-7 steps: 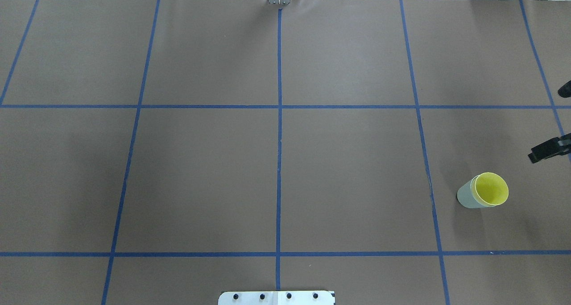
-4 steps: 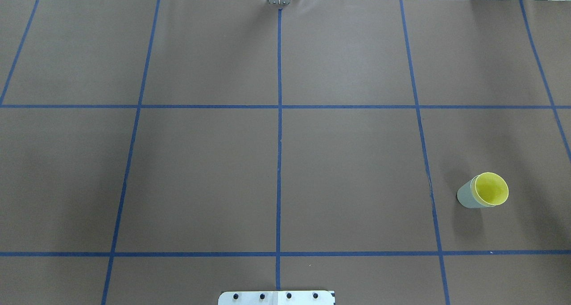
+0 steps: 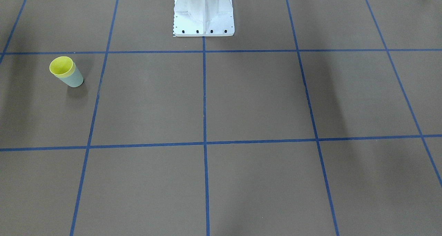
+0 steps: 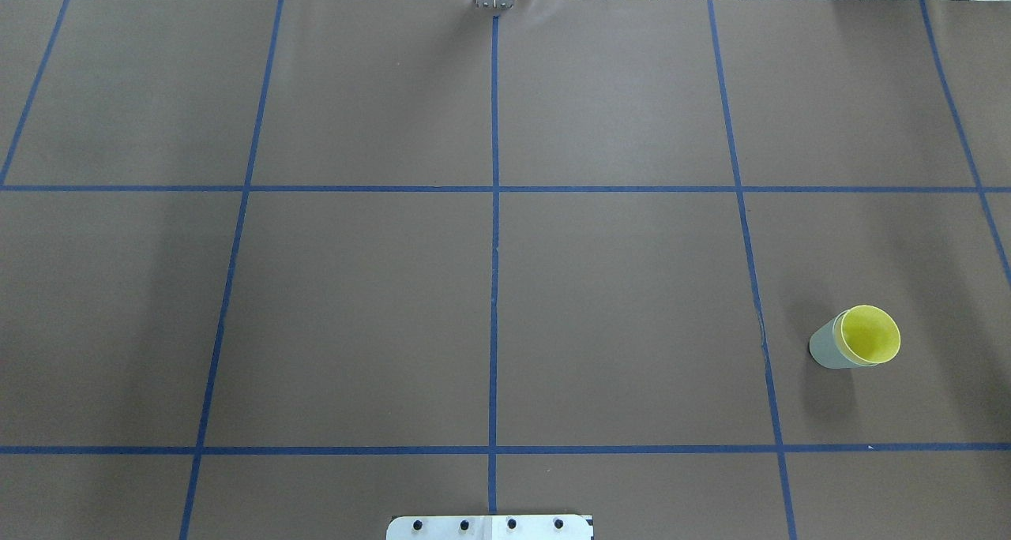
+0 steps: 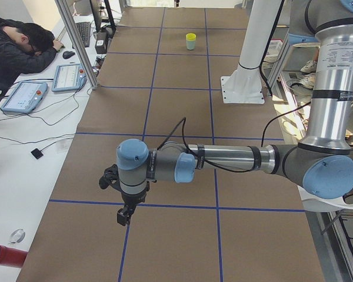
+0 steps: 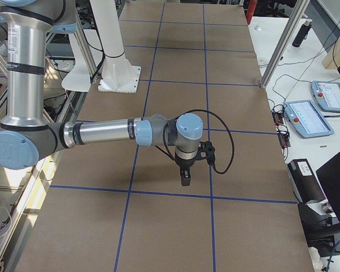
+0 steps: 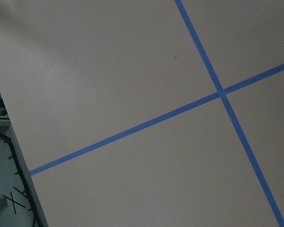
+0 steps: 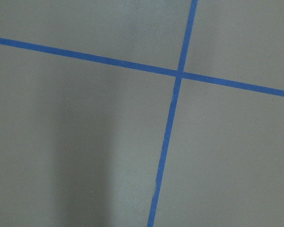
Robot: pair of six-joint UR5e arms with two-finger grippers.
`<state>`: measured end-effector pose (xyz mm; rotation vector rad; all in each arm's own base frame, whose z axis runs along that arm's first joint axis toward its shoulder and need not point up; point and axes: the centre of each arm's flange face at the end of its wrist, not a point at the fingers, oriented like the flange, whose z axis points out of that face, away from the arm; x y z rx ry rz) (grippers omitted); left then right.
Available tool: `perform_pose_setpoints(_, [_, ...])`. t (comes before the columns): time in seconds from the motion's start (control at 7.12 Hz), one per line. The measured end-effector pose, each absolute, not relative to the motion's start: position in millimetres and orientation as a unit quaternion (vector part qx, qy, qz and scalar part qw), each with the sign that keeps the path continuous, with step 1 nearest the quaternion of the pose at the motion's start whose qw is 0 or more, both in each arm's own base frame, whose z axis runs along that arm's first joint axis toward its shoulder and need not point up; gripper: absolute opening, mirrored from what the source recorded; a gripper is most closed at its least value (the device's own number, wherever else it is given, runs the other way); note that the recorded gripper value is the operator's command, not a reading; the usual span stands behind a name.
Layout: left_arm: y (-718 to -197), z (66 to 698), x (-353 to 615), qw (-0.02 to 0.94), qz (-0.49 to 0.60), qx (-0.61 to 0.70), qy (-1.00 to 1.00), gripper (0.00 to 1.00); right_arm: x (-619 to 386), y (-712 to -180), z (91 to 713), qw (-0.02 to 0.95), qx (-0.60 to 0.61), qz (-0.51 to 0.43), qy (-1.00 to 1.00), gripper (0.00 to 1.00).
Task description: Transfer and stack yellow cup on green cup
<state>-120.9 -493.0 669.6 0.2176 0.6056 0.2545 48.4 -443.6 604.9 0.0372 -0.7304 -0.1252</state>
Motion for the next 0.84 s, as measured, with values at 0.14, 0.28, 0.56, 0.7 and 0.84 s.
perform_pose_setpoints(0.14, [-490, 663, -120, 0.943, 0.097, 0.104, 0.300, 1.00, 52, -438, 610, 0.931, 0.013, -0.054, -0.361, 1.00])
perform_pose_setpoints(0.28, [-486, 657, -118, 0.944, 0.071, 0.101, 0.305, 1.00, 53, -433, 615, 0.928, 0.008, -0.049, -0.370, 1.00])
perform_pose_setpoints(0.56, [-469, 641, -100, 0.935, 0.025, 0.088, 0.343, 1.00, 51, -425, 622, 0.923, -0.001, -0.043, -0.382, 1.00])
perform_pose_setpoints(0.7, [-460, 634, -78, 0.931, 0.014, 0.075, 0.357, 1.00, 51, -424, 625, 0.922, -0.004, -0.042, -0.384, 1.00])
perform_pose_setpoints(0.84, [-450, 634, -64, 0.929, 0.011, 0.067, 0.363, 1.00, 51, -424, 626, 0.922, -0.005, -0.042, -0.385, 1.00])
